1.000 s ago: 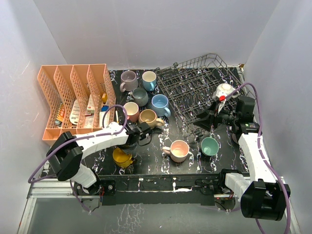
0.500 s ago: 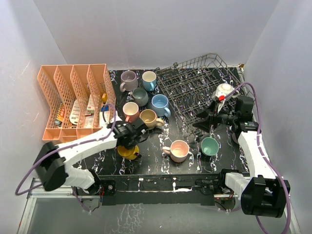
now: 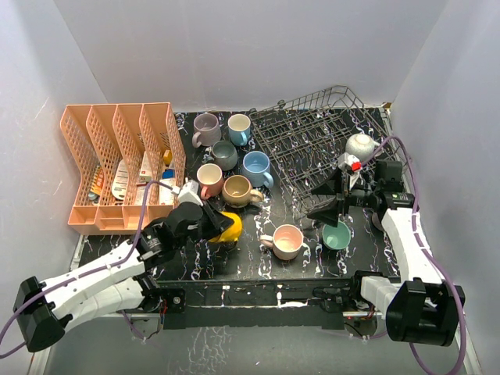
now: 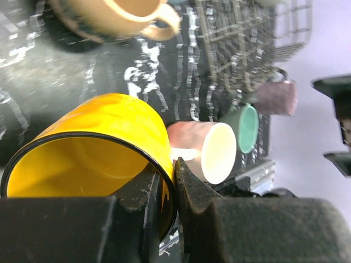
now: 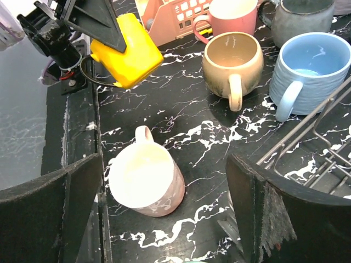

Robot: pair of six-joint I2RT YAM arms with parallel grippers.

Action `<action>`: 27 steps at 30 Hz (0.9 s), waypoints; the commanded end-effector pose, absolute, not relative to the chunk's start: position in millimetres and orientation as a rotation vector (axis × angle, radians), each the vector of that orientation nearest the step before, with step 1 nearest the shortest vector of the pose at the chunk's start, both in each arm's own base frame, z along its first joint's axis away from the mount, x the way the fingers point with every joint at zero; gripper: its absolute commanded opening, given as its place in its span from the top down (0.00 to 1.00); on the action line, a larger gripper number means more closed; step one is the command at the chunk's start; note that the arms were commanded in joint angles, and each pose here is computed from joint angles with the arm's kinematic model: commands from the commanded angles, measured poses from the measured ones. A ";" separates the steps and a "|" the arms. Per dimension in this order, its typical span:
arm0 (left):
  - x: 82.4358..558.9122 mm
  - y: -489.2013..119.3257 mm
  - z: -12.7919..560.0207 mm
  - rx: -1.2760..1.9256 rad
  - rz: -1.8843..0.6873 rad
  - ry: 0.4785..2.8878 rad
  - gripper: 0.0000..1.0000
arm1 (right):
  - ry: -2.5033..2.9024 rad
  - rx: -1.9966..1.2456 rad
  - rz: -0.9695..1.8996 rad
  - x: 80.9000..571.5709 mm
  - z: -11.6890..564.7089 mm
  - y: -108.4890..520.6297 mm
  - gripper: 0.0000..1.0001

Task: Load the cups into the dish rack
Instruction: Pick up the cup at the center of the board, then turn the cup upside down in the dish rack.

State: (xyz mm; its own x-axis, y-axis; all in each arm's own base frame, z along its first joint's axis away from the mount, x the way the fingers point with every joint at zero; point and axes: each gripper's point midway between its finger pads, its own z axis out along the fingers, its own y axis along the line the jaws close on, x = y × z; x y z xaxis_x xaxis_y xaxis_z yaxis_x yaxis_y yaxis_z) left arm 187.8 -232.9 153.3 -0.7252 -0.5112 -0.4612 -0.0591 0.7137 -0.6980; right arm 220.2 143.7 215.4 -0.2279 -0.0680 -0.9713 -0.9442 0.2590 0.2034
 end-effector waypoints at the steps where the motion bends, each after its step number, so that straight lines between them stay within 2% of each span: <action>1: 194.1 -276.2 243.7 -0.154 -1.270 1.886 1.00 | 1.522 -1.030 1.119 212.5 234.7 146.7 0.00; 9: 186.4 -307.4 321.7 0.105 -1.491 1.487 1.00 | 1.608 -1.011 1.158 210.7 261.2 149.0 0.00; 22: 199.4 -304.7 430.7 0.154 -1.445 0.951 1.00 | 1.674 -0.824 1.434 196.9 307.1 161.8 0.03; 27: 207.1 -315.2 457.7 0.140 -1.469 0.840 1.00 | 1.665 -0.751 1.420 210.1 326.6 164.2 0.03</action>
